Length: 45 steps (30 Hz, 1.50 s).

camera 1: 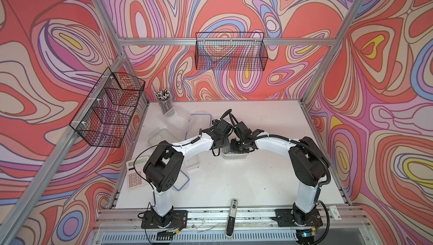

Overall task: Wipe the insides of the lunch boxes
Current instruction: Wipe the dirt inside the lunch box.

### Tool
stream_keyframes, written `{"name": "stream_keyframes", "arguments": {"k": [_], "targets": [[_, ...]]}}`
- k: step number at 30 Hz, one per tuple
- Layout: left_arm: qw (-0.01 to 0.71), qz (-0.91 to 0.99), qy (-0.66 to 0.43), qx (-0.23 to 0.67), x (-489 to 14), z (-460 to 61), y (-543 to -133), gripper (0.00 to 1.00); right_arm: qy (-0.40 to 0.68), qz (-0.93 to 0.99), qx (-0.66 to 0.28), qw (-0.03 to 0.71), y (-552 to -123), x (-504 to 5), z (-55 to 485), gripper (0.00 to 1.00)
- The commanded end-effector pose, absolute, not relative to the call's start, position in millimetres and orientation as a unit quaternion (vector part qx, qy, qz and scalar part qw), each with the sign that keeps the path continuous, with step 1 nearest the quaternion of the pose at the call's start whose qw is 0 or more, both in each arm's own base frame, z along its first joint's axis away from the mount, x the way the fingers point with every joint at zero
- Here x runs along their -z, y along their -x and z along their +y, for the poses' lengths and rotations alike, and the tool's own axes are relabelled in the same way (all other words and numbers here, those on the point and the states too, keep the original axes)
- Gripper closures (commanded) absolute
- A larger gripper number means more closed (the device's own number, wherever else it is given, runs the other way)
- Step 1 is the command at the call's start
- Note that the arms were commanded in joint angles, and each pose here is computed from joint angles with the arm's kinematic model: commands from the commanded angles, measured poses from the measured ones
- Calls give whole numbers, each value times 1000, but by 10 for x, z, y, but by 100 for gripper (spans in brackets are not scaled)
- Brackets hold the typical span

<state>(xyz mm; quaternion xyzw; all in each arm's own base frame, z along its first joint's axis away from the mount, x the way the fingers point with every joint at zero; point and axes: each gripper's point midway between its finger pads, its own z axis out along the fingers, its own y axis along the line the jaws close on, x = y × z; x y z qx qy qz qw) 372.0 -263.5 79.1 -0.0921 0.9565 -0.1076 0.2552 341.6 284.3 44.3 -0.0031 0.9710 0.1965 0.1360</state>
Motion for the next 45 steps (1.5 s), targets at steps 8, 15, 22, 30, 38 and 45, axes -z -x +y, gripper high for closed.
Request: {"name": "stream_keyframes", "arguments": {"k": [8, 15, 22, 30, 38, 45], "targets": [[266, 952, 89, 120, -736, -2672, -3789, 100, 1, 957, -250, 144, -3545, -439, 3139, 100], [280, 951, 66, 116, -792, -2654, -3800, 100, -2, 948, -252, 194, -3742, -433, 3162, 100], [272, 953, 57, 120, -738, -2681, -3771, 100, -16, 940, -275, 200, -3811, -364, 3251, 100], [251, 956, 51, 141, -718, -2769, -3716, 100, -26, 936, -272, 223, -3974, -419, 3282, 100], [230, 960, 56, 153, -652, -2763, -3582, 100, -44, 937, -229, 260, -4334, -423, 3119, 100], [217, 961, 53, 162, -626, -2783, -3502, 100, -57, 933, -185, 305, -4704, -497, 2880, 100]]}}
